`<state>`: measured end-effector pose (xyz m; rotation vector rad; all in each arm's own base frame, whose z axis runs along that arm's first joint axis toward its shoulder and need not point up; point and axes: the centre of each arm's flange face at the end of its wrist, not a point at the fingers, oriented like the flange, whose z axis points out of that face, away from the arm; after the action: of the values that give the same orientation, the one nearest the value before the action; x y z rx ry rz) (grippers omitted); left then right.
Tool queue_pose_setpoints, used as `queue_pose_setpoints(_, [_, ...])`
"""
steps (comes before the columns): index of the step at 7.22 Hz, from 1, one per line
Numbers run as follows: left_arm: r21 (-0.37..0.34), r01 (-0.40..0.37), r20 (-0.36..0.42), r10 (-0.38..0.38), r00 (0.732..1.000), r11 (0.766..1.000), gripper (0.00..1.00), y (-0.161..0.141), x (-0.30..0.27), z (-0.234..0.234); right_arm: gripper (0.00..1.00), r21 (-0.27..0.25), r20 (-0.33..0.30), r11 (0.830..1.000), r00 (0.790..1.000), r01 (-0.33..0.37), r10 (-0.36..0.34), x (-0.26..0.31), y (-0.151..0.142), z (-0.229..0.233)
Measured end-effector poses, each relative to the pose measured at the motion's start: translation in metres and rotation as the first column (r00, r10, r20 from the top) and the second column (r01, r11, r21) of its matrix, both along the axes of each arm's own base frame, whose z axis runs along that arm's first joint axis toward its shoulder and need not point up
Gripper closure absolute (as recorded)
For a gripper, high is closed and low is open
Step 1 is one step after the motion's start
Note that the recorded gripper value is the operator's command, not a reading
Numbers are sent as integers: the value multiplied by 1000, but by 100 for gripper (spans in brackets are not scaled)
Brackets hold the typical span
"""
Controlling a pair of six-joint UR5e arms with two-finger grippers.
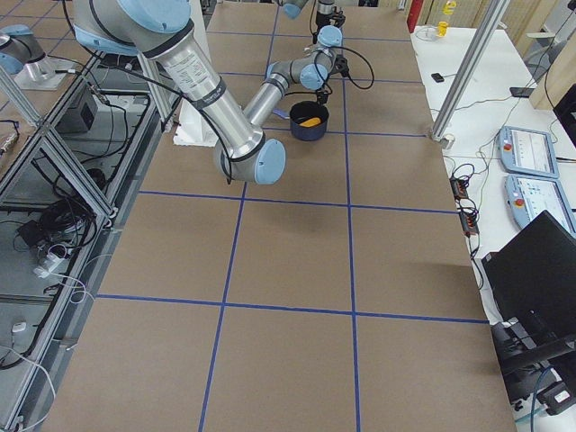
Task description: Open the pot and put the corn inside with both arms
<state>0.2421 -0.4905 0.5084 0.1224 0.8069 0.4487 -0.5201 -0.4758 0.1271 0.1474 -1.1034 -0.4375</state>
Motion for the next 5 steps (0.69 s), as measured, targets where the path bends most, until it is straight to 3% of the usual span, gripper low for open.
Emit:
queue_pose_setpoints(2, [-12, -17, -41, 16, 999, 1000, 39, -1, 8, 27, 0, 1, 0, 1000, 1000, -1, 1, 0, 0, 0])
queue_pose_setpoints(3, [-31, -36, -72, 33, 997, 999, 28, 0, 10, 30, 0, 1, 1, 1000, 1000, -1, 1, 0, 1, 0])
queue_pose_setpoints(4, [-41, -46, -88, 42, 995, 998, 2, 1, 12, 31, 0, 2, 1, 1000, 1000, -1, 1, 0, 1, -1])
queue_pose_setpoints(5, [-43, -50, -94, 46, 994, 998, 1, 1, 13, 31, 0, 3, 1, 1000, 1000, -3, 3, 1, 1, -1])
